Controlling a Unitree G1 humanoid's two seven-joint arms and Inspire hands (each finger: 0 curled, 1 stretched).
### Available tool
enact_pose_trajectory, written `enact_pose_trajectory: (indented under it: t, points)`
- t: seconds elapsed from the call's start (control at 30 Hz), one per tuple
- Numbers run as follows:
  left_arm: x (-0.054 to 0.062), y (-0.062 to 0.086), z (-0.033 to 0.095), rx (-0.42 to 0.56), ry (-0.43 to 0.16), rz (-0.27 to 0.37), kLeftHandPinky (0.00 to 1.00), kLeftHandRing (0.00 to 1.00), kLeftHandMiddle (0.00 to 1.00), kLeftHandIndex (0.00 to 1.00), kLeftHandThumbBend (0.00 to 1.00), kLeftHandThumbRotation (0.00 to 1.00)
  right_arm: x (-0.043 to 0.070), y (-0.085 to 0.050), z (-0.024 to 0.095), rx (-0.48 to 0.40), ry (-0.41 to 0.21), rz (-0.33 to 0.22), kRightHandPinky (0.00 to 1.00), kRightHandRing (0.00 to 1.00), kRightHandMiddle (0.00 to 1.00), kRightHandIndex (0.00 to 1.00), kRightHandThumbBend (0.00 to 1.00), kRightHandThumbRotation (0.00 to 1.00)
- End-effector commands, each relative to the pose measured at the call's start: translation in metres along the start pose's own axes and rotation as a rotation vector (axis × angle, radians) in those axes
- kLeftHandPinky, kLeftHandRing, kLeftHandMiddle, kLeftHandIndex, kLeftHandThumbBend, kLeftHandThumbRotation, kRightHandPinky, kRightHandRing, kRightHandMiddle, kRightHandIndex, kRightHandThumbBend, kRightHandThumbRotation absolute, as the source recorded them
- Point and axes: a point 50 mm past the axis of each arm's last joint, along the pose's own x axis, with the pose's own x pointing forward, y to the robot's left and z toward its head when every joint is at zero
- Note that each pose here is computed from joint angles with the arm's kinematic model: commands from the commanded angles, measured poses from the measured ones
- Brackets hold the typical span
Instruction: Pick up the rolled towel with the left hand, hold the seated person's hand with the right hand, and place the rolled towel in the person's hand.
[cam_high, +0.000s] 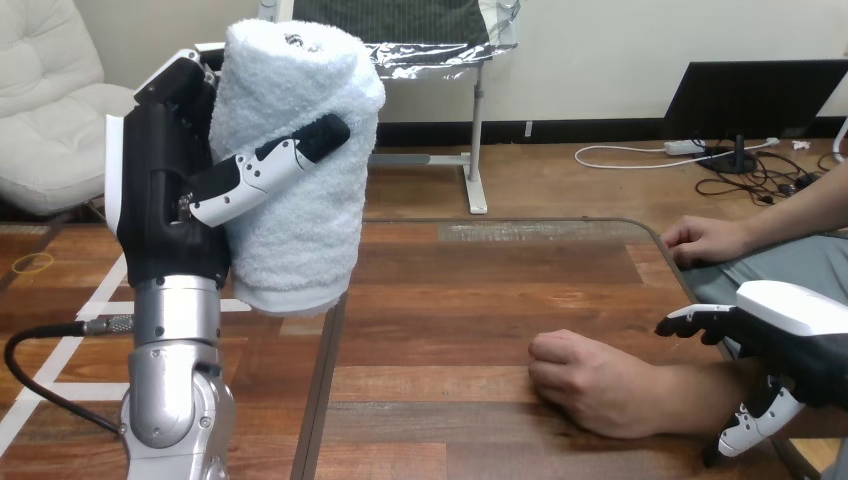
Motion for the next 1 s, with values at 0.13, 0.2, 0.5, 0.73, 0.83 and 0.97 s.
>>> enact_pose_trajectory:
  t: [0.13,0.2,0.5,0.73,0.83,0.97]
  points:
    - [0.018,-0.006,0.02,-0.05,-0.125,-0.007,0.2,0.27,0.34,0.4,0.53,0.0,0.008,-0.014,-0.002,-0.103,0.004,-0.063,0.75,0.83,0.84,0.83,1.0,0.09]
    - [0.018,-0.005,0.02,-0.05,-0.126,-0.007,0.2,0.27,0.34,0.4,0.53,0.0,0.009,-0.013,-0.002,-0.114,0.004,-0.064,0.76,0.83,0.84,0.83,1.0,0.09]
    - [0.017,-0.005,0.021,-0.044,-0.133,-0.002,0.2,0.27,0.33,0.4,0.53,0.0,0.015,-0.009,-0.003,-0.159,0.027,-0.058,0.77,0.82,0.83,0.83,1.0,0.09]
    - [0.017,-0.004,0.021,-0.06,-0.133,-0.004,0.2,0.27,0.33,0.4,0.53,0.0,0.019,-0.006,-0.003,-0.183,0.043,-0.048,0.72,0.81,0.82,0.82,1.0,0.09]
    - [0.017,-0.004,0.022,-0.061,-0.134,-0.003,0.2,0.27,0.33,0.4,0.53,0.0,0.02,-0.005,-0.003,-0.193,0.043,-0.042,0.7,0.8,0.81,0.81,1.0,0.08]
    - [0.017,-0.003,0.022,-0.061,-0.132,-0.002,0.2,0.27,0.33,0.4,0.53,0.0,0.022,-0.003,-0.003,-0.209,0.046,-0.03,0.67,0.79,0.81,0.81,1.0,0.08]
